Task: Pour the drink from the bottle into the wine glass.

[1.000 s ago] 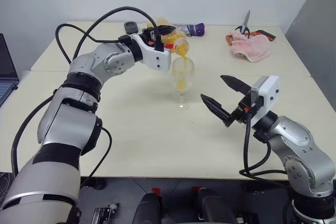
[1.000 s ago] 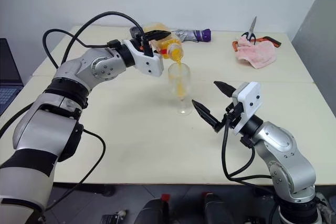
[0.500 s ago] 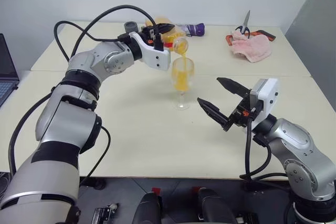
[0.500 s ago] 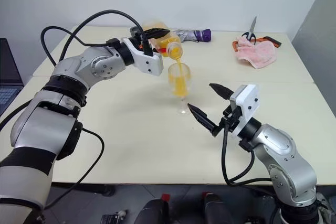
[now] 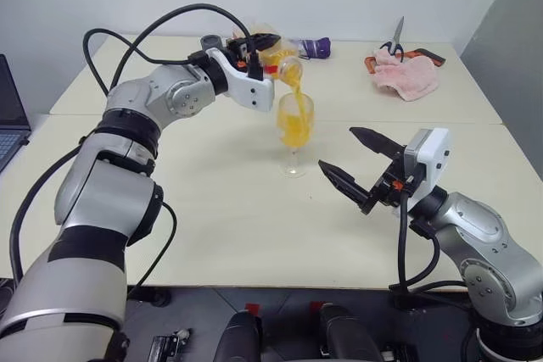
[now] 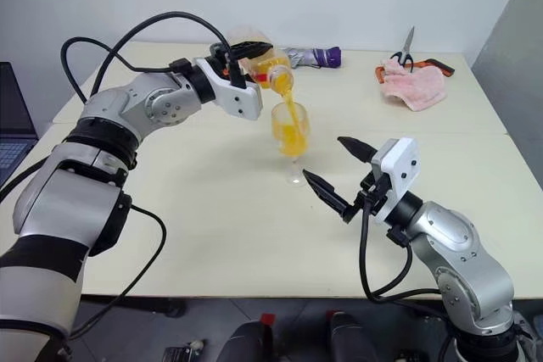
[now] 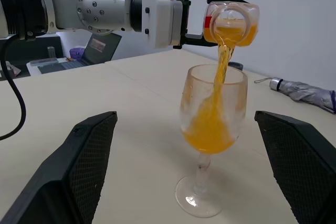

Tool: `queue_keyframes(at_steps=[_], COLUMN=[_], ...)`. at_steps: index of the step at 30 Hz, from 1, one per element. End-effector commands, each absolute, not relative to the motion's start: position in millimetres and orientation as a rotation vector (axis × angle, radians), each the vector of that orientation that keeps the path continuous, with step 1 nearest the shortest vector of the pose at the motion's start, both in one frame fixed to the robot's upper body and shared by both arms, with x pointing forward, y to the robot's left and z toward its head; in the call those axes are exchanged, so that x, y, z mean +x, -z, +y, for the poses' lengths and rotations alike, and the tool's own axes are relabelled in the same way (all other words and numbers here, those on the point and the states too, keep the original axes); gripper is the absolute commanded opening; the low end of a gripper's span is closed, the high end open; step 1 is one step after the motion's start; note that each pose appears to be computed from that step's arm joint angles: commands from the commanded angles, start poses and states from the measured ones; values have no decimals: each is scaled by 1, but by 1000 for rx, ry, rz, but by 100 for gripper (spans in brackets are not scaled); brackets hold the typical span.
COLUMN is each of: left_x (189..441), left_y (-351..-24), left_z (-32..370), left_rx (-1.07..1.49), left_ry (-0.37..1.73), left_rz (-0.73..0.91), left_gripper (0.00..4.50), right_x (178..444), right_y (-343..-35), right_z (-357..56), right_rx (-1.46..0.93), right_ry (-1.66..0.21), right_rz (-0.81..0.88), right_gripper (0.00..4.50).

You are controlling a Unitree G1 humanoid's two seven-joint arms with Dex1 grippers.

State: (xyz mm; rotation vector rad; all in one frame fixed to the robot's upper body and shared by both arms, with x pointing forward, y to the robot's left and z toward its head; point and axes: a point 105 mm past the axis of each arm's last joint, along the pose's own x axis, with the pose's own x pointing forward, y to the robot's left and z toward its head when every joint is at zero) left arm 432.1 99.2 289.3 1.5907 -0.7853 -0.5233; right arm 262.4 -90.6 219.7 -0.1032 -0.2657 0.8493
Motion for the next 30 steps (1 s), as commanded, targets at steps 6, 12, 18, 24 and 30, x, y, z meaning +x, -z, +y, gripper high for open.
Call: queue_keyframes(at_steps=[6,12,18,24,30], left_x=[427,426,426,425,425], left_y=[-319,-320,-320,-323,-324], left_z=[97,96,96,94,93], left_rx=[1596,1602,1617,1616,1619], left_ry=[459,458,458,454,449], left_rz=[-867,-876,-883,-894,-904], left_gripper=[180,180,180,180,180], right_x=[253,253,253,253,253], right_y=[-229,-226,-225,-225,-225], right_z=[-87,-86,-85,-85,-84], right_rx=[-126,-134,-133,-131,-132], right_ry=[-861,-867,-868,-865,-867], right_rz=[-324,-311,-310,-309,-307], right_gripper=[450,450,450,450,450])
